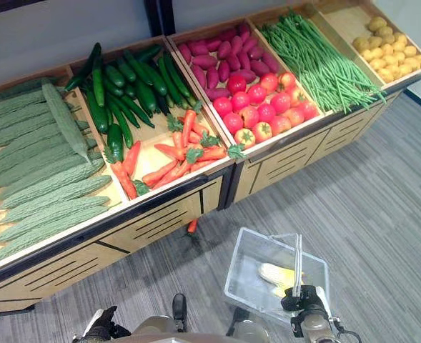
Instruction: Get the vegetables into the basket
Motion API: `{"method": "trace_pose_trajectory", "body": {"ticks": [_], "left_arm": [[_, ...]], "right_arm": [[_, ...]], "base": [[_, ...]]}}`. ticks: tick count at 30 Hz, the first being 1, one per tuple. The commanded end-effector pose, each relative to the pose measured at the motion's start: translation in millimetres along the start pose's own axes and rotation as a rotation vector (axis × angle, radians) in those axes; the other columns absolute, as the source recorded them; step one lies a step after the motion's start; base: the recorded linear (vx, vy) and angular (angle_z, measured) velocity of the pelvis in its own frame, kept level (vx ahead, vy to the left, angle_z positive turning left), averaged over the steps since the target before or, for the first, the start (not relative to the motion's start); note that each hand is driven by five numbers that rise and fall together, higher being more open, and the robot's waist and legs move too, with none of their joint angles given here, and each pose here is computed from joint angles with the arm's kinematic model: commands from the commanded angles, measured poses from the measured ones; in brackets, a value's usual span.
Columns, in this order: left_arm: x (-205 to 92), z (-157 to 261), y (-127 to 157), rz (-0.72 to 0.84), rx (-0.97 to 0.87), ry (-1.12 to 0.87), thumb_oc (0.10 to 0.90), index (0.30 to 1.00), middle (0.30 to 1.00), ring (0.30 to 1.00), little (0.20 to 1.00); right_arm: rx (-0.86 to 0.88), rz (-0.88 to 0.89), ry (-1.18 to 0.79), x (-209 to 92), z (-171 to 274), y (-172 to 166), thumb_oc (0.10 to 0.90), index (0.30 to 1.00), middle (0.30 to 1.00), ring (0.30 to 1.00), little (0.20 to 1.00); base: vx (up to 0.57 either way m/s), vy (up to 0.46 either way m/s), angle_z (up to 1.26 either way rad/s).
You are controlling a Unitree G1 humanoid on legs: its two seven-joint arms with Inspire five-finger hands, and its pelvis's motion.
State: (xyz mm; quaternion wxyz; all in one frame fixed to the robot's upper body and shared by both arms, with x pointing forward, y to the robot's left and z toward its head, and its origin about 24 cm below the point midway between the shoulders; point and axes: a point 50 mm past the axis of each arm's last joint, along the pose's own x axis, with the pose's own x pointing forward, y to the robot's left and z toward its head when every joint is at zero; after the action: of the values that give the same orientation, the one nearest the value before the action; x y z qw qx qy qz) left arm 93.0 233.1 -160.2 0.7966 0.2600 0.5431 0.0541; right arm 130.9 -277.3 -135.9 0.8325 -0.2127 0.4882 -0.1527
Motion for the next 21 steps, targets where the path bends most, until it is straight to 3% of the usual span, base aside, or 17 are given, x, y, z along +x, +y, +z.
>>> {"method": "trace_pose_trajectory", "body": {"ticks": [1,11,21], "left_arm": [[3.7,-5.4,24.1,0.069,0.026,0.007,0.900,1.000,1.000,1.000,1.000],[7.0,-5.7,41.5,0.129,-0.077,0.052,0.900,1.000,1.000,1.000,1.000],[0.2,-30.1,23.4,0.113,-0.354,0.185,0.900,1.000,1.000,1.000,1.000]], "right_arm": [[0.040,-0.087,-0.055,3.5,10.1,-19.3,0.400,0.300,0.300,0.300,0.300],[0.085,-0.106,0.015,2.7,-1.9,-20.3,0.400,0.300,0.300,0.300,0.300],[0.042,-0.145,0.075,1.6,-20.6,-40.1,0.400,0.300,0.300,0.300,0.300]], "base": [[0.12,0.037,0.50],[0.15,-0.198,0.76],[0.07,-0.158,-0.01]]}}
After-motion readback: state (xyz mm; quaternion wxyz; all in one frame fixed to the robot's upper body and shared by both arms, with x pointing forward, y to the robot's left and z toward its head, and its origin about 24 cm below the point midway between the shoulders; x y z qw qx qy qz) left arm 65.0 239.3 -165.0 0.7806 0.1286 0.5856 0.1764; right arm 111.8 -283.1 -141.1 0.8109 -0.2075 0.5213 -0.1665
